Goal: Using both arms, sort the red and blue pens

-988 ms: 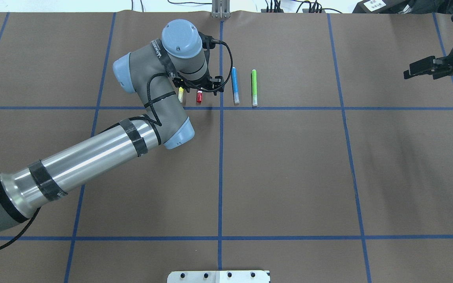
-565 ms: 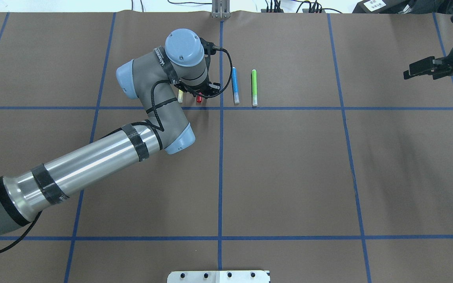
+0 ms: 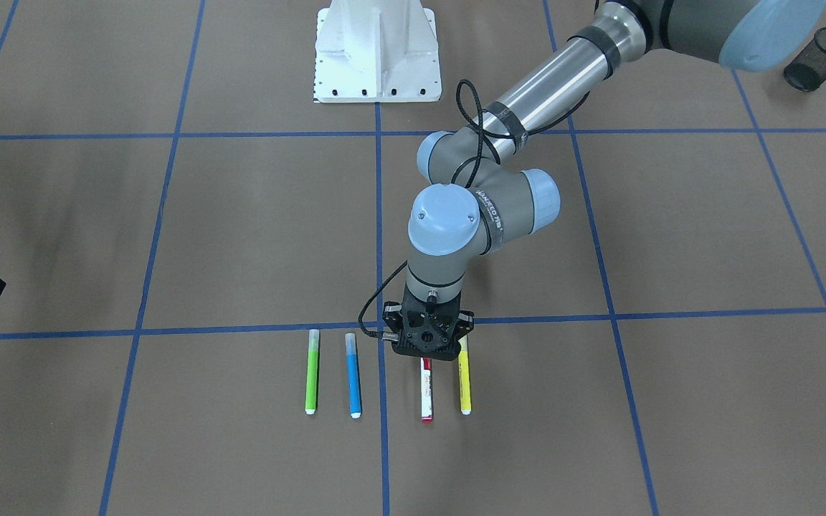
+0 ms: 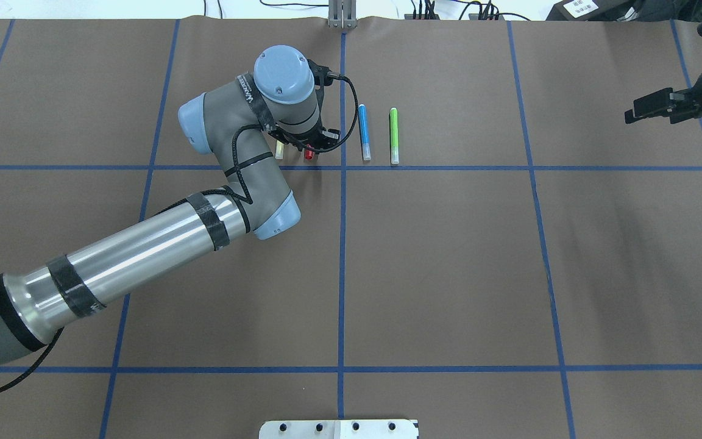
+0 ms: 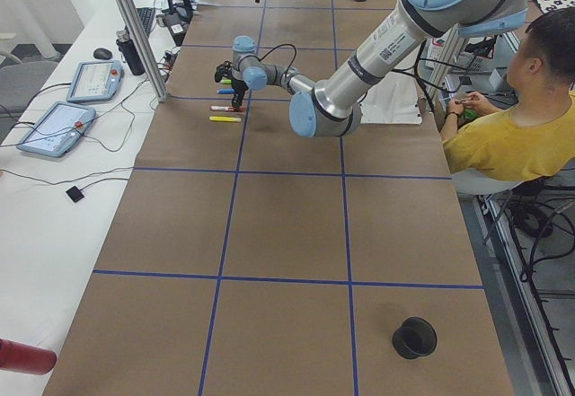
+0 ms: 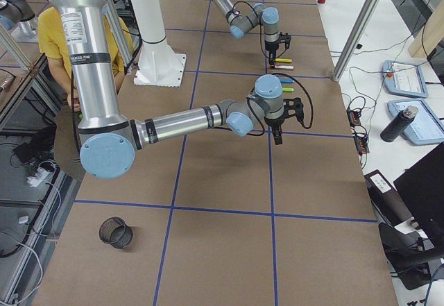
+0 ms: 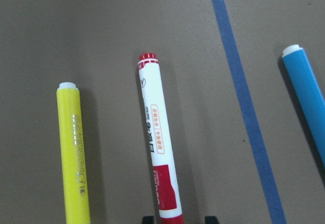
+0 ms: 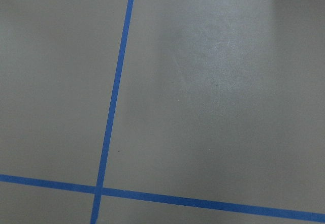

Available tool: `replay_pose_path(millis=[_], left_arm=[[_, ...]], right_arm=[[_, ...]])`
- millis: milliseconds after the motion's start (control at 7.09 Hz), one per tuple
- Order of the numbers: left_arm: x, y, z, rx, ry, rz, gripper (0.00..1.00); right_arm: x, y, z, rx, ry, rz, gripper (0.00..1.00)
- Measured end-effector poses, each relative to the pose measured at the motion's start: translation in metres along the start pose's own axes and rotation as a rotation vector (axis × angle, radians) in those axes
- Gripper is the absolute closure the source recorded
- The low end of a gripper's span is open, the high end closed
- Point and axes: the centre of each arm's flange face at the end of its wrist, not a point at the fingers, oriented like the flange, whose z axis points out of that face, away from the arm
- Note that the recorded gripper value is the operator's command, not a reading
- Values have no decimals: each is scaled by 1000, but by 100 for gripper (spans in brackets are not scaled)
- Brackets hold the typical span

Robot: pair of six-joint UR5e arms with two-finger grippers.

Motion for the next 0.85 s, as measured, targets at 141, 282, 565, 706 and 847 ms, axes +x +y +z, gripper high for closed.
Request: replay_pose_path(millis=[141, 282, 565, 706, 847], left_arm=[[-1, 1, 1, -2, -1, 0, 58], [-2, 1, 2, -3, -2, -1, 59], [-2, 2, 3, -4, -2, -2, 81], [-2, 4, 4, -6, -2, -1, 87], [-3, 7, 6, -9, -3, -1, 100]], right_arm=[[0, 0, 0, 0, 0, 0, 1], [0, 0, 0, 0, 0, 0, 1], [0, 0, 0, 0, 0, 0, 1], [0, 0, 0, 1, -1, -1, 1], [-1, 0, 0, 1, -1, -2, 1]])
